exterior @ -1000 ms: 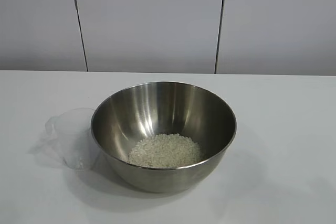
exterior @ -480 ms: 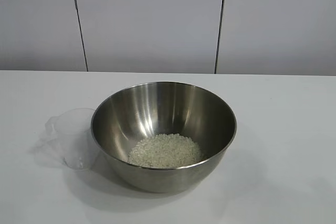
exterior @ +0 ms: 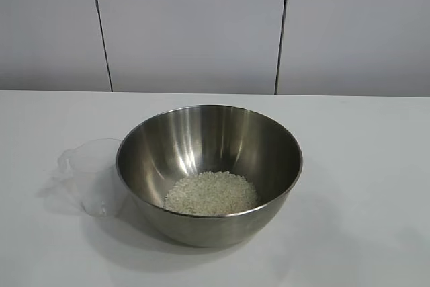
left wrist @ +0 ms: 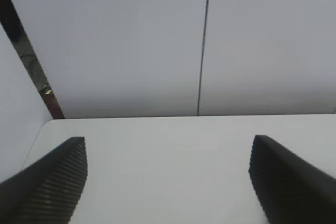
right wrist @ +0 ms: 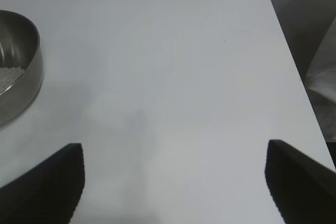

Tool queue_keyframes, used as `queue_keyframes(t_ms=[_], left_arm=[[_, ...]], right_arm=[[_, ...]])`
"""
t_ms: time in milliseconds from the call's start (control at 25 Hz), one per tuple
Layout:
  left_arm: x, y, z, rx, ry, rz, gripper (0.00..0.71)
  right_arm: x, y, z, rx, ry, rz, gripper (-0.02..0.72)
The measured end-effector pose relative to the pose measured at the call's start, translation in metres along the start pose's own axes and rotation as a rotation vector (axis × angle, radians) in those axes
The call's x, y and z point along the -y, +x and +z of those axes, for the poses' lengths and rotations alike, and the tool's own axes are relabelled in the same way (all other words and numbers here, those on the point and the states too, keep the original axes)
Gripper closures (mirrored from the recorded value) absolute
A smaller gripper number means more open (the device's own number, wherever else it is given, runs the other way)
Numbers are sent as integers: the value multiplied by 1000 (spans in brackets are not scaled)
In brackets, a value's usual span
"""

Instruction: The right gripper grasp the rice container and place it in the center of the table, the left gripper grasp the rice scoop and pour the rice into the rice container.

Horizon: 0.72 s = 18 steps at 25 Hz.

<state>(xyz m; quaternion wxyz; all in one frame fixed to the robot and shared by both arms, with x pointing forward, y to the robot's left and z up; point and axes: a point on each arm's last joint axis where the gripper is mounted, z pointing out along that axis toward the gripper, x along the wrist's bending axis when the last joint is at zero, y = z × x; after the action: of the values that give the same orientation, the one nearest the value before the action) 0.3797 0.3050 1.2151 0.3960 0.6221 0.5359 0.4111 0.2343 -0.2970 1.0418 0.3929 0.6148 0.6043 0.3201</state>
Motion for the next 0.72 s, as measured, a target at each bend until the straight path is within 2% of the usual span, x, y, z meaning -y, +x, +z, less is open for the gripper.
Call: queue_keyframes(t_ms=[40, 160, 240, 320, 440, 600, 720], left_arm=[[5, -3, -10, -8, 2, 11, 105], [28, -3, -39, -110, 18, 51, 105], [50, -2, -54, -174, 28, 24, 105], [74, -2, -65, -206, 59, -22, 105], [110, -6, -77, -202, 74, -65, 105], [148, -11, -92, -180, 34, -105, 105], [172, -13, -91, -186, 79, -153, 105]], right_arm=[[0, 0, 0, 0, 0, 0, 64], [0, 0, 0, 0, 0, 0, 64], [0, 0, 0, 0, 0, 0, 64], [0, 0, 0, 0, 0, 0, 64], [0, 0, 0, 0, 0, 0, 64], [0, 0, 0, 0, 0, 0, 64], [0, 0, 0, 0, 0, 0, 64]])
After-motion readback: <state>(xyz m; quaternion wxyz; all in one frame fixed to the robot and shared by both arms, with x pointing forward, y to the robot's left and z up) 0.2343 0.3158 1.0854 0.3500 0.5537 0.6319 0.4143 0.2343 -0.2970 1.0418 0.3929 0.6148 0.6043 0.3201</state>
